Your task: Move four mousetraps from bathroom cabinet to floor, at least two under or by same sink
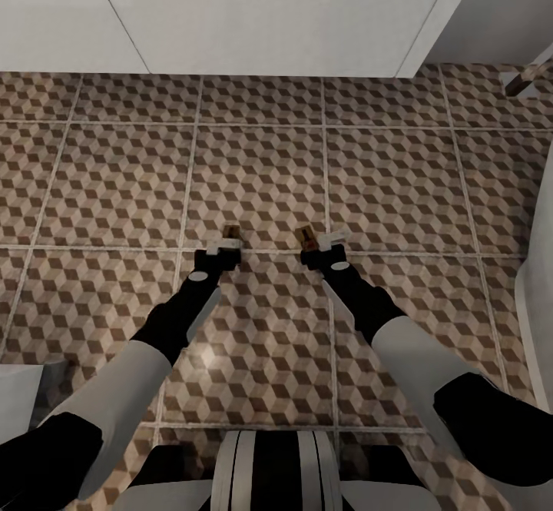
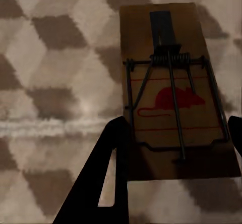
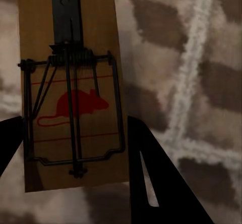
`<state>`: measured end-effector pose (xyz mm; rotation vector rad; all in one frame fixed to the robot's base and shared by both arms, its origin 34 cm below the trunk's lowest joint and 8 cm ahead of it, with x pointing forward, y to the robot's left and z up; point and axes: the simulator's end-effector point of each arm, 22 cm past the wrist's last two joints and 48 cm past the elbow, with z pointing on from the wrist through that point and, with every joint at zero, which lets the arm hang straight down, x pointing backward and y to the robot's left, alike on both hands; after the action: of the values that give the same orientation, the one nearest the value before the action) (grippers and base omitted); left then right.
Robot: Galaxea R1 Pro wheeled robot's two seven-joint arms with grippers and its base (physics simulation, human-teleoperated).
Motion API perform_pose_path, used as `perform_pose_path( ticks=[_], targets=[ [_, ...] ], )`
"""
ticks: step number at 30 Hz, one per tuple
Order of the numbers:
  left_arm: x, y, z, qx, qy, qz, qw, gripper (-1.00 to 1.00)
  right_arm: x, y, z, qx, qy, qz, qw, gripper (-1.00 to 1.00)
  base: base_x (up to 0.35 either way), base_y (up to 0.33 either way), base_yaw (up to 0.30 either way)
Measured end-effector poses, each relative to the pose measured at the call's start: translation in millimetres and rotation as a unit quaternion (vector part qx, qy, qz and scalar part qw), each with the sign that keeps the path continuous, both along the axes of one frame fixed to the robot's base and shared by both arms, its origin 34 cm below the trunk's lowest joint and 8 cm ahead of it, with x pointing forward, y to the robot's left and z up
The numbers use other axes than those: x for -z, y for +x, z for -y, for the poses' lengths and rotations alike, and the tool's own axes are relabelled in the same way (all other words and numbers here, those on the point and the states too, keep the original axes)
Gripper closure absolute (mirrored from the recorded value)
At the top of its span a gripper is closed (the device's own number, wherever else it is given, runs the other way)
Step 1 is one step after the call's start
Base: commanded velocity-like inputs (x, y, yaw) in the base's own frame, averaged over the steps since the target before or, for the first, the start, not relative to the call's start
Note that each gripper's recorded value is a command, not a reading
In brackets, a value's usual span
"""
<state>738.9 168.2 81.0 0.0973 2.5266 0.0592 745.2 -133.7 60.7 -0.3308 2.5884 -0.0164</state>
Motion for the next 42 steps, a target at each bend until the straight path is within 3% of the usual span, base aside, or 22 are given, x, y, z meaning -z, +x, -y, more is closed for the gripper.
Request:
perform_pose_path(
  ticks=[4,10,16,21,27,31,42],
  targets=[
    [-19.7,22.1,-0.6,-0.012,-0.009,0.017,0.9998,1.00,2.0,-0.4,1.7,0.000,-0.002,-0.003,1.0000,1.00,0.000,0.000,0.000],
    [-25.2,27.6,-1.1,-0.014,-0.011,0.020,0.9996,1.00,5.0,-3.4,3.2,0.001,-0.003,-0.006,1.0000,1.00,0.000,0.000,0.000],
    [-24.9,28.4,-4.9,-0.013,-0.008,0.024,0.9996,1.00,-2.6,9.0,0.6,0.005,0.008,0.028,0.9996,1.00,0.000,0.000,0.000],
    [-32.9,38.9,-10.1,-0.013,-0.007,0.058,0.9982,1.00,-5.6,14.3,3.7,0.007,0.010,0.042,0.9991,1.00,0.000,0.000,0.000],
    [-39.1,45.0,-13.2,0.002,0.010,0.080,0.9967,1.00,-6.1,15.2,4.7,0.007,0.010,0.044,0.9989,1.00,0.000,0.000,0.000],
    [-35.0,37.4,-14.8,0.013,0.022,0.079,0.9966,1.00,-6.2,15.2,4.4,0.007,0.010,0.045,0.9989,1.00,0.000,0.000,0.000],
    [-15.6,5.6,-17.0,0.016,0.028,0.052,0.9981,1.00,-6.1,15.9,7.9,0.008,0.007,0.046,0.9989,1.00,0.000,0.000,0.000]
  ],
)
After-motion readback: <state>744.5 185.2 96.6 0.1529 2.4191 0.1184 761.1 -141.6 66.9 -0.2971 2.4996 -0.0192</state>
